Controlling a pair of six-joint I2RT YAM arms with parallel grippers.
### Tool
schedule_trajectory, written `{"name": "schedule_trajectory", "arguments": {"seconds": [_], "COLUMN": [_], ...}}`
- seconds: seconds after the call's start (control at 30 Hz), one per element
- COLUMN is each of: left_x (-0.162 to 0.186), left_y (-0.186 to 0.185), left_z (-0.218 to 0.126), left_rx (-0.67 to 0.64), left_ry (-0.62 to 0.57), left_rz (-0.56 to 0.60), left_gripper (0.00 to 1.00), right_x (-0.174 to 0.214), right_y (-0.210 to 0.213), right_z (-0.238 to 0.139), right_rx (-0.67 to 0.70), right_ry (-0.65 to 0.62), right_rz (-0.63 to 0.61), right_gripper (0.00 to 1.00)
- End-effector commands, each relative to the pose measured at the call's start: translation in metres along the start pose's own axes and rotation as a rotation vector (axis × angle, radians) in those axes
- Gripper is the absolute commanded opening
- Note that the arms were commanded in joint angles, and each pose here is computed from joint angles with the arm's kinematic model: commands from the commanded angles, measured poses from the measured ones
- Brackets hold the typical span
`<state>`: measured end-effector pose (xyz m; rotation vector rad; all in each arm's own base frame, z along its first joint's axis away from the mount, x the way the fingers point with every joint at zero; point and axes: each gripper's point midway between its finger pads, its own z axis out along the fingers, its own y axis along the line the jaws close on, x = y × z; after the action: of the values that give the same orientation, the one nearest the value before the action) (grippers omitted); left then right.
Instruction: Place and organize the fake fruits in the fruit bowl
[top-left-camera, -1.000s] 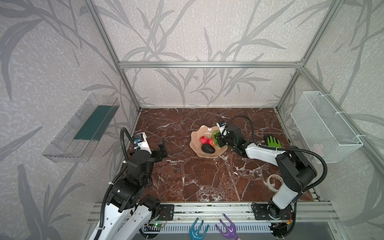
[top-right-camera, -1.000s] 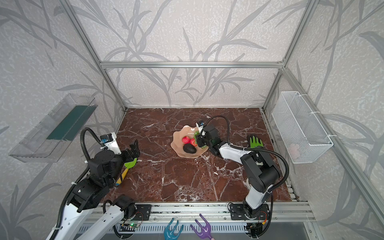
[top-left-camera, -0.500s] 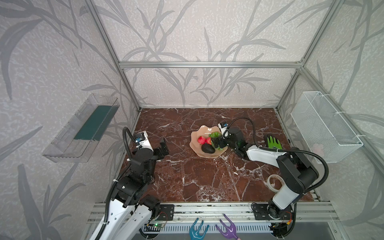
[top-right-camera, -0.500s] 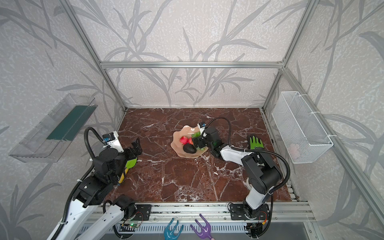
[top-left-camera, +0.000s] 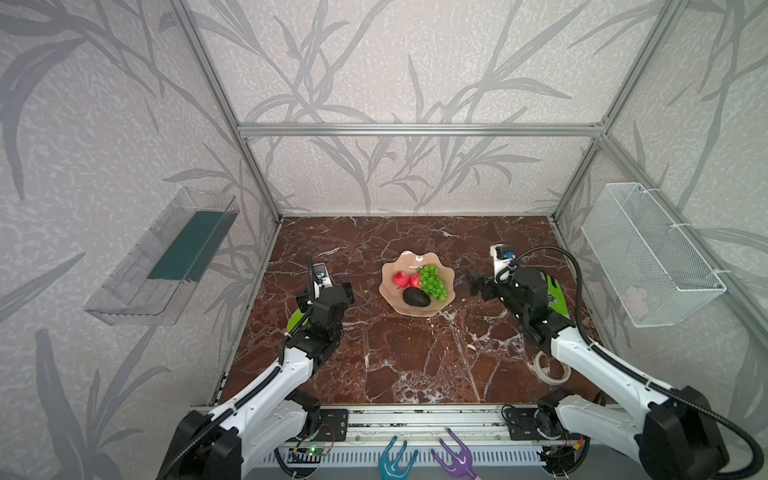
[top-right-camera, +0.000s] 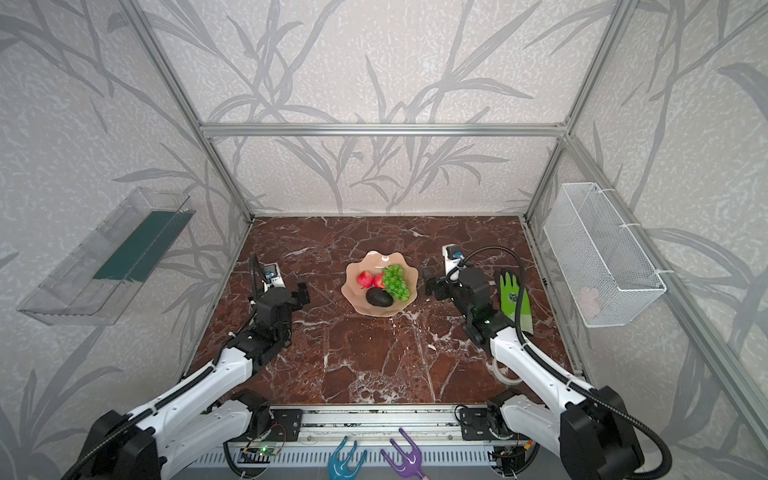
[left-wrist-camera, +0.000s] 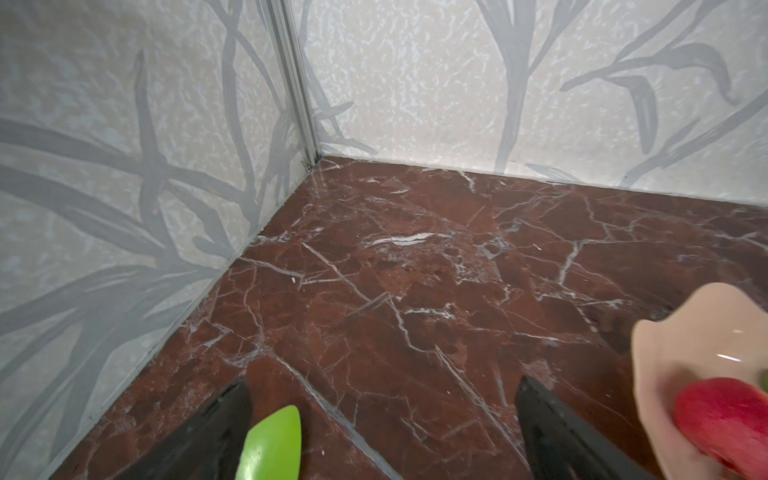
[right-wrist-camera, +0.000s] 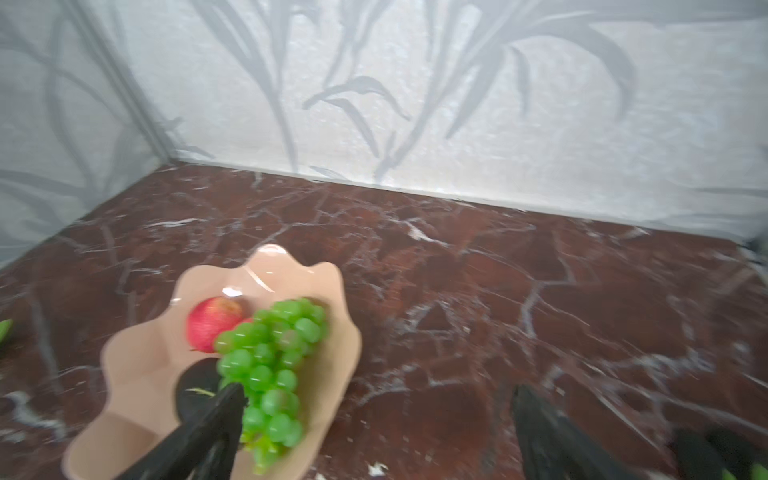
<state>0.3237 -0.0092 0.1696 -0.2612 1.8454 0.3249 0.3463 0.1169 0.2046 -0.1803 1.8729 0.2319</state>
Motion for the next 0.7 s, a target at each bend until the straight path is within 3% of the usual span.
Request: {"name": "schedule_trajectory", "arguments": {"seconds": [0.0, 0.07, 0.2, 0.3, 0.5, 0.57, 0.67], "left_x": [-0.034, -0.021, 0.016, 0.021, 0.029, 0.029, 0.034], "left_y": [0.023, 0.039, 0.046, 0.048, 0.045, 0.044, 0.044], "left_z": [0.007, 0.017, 0.043, 0.052, 0.075, 0.083, 0.088], "left_rx": [-0.132, -0.184, -0.156, -0.166, -0.163, -0.163, -0.152], "left_ry": [-0.174, -0.154, -0.074, -0.098, -0.041, -0.085, 0.015], "left_rz": [-0.014, -0.036, -0.021, -0.023, -0.003, 0.018, 0.008], "left_gripper": [1.0, 1.0, 1.0, 0.99, 0.99, 0.99, 0.99], "right_x": [0.014, 0.022, 0.045, 0.053, 0.059, 0.071, 0.087], "right_y": [-0.046, -0.067, -0.097, -0.102, -0.104, -0.1, -0.092], "right_z": [-0.011, -0.01, 0.001, 0.006, 0.025, 0.034, 0.043], "right_rx": [0.18, 0.247, 0.34, 0.36, 0.338, 0.298, 0.242], "right_ry": [0.005, -0.006, 0.004, -0.024, -0.096, -0.076, -0.095], "right_rz": [-0.011, -0.01, -0.044, -0.076, -0.119, -0.126, -0.153], "right_gripper": [0.99, 0.99, 0.99, 0.99, 0.99, 0.99, 0.99]}}
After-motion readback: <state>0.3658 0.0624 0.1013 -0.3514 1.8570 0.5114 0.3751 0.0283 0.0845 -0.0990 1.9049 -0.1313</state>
